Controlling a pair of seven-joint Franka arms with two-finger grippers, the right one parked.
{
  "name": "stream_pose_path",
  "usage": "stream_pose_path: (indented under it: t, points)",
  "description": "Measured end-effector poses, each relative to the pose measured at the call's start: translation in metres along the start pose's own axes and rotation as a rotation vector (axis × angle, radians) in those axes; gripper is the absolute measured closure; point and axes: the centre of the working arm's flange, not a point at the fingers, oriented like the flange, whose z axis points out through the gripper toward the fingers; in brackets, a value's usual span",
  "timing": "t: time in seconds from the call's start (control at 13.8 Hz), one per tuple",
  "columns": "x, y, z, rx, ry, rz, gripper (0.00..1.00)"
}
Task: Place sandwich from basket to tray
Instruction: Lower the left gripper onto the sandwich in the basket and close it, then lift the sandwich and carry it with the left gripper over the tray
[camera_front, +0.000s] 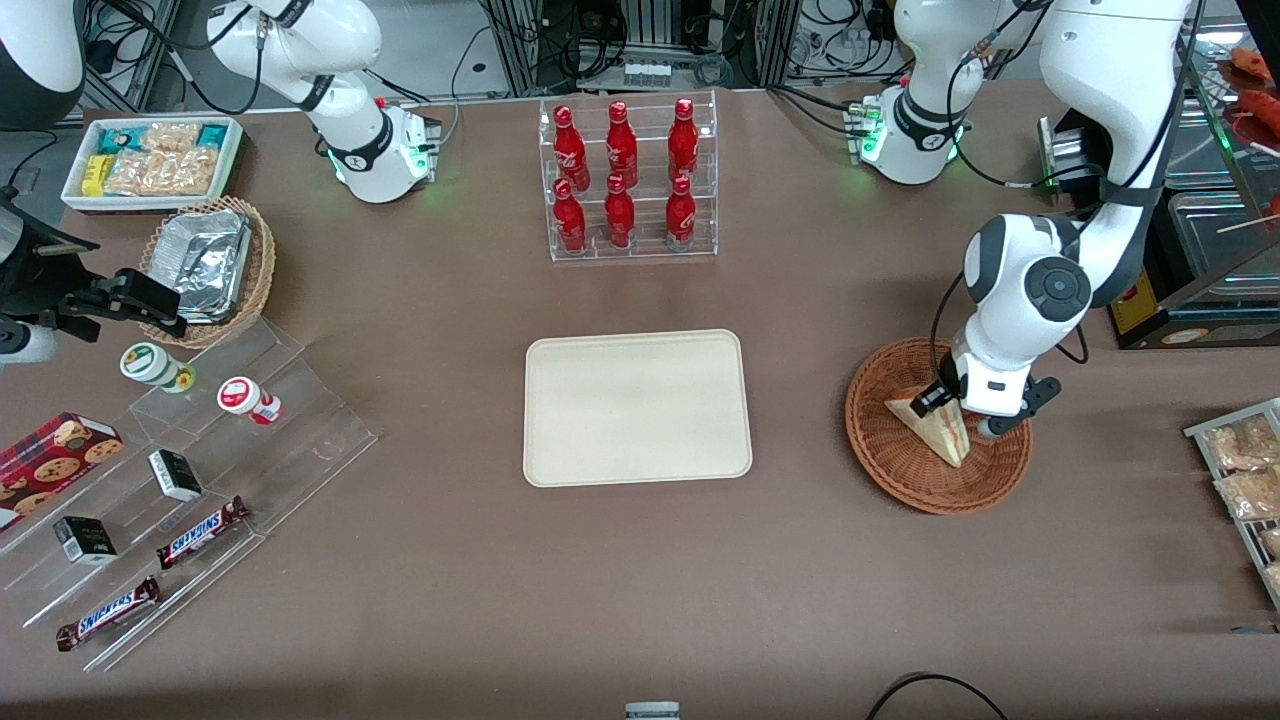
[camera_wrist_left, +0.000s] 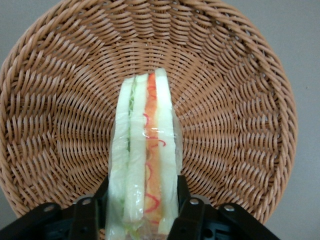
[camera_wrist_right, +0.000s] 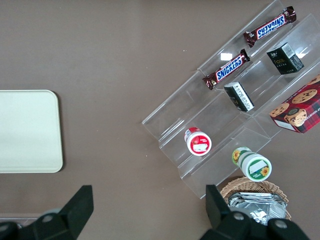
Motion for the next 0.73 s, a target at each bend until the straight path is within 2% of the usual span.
stream_pose_path:
  t: [0.07, 0.22, 0.51, 0.58, 0.73]
  points:
    - [0.002, 0.002, -0.003, -0.005, 0.005, -0.001, 0.63]
    - [0.008, 0.007, -0.012, -0.011, 0.013, -0.001, 0.72]
    - [0.012, 0.047, -0.078, 0.044, -0.034, 0.046, 0.79]
    - [0.006, 0.066, -0.100, 0.045, -0.033, 0.073, 0.84]
    - [-0.016, 0.108, -0.139, 0.033, -0.021, 0.138, 0.85]
